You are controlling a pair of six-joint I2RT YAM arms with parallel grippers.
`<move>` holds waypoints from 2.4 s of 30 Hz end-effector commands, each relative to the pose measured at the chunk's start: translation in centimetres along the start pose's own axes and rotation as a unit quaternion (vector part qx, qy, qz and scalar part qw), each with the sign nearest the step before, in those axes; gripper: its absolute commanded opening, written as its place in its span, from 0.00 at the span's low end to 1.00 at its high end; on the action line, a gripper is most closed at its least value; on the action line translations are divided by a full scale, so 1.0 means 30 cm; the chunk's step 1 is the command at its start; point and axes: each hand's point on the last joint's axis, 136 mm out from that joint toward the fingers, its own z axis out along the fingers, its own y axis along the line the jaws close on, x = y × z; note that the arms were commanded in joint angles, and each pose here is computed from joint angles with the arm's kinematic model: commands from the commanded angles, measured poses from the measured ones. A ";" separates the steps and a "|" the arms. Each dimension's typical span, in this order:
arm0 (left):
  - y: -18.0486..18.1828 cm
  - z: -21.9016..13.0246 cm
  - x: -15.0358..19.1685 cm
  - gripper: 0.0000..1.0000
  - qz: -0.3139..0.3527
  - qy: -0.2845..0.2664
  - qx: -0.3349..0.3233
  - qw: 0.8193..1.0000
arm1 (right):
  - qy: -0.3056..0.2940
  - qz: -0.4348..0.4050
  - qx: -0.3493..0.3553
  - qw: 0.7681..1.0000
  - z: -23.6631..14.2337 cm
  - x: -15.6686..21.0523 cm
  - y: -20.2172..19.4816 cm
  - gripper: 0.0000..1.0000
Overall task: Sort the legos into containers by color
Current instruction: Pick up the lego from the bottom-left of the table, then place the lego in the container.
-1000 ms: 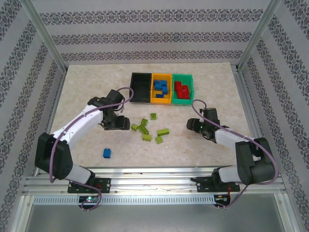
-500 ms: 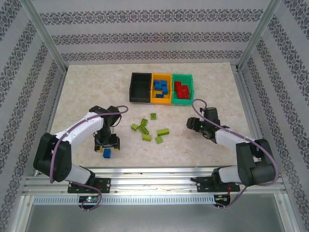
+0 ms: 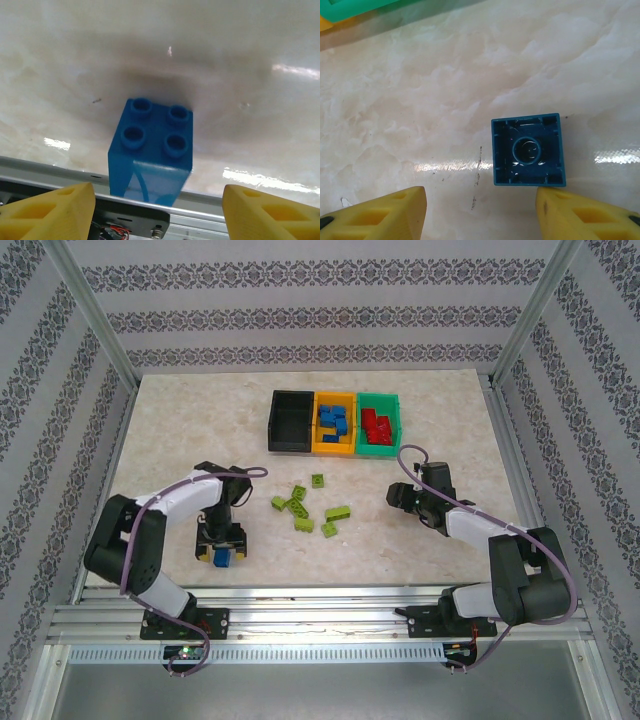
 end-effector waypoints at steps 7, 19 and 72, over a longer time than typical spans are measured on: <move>-0.010 0.027 -0.059 0.66 -0.001 0.013 0.029 1.000 | -0.011 -0.007 0.001 1.000 -0.005 -0.017 0.012 0.61; -0.035 0.022 -0.059 0.53 0.005 0.009 0.053 0.999 | -0.012 -0.007 0.003 1.000 -0.005 -0.020 0.012 0.60; -0.862 -0.855 -0.773 0.59 0.175 -0.297 0.314 0.884 | -0.019 -0.010 0.009 1.000 -0.011 -0.020 0.010 0.61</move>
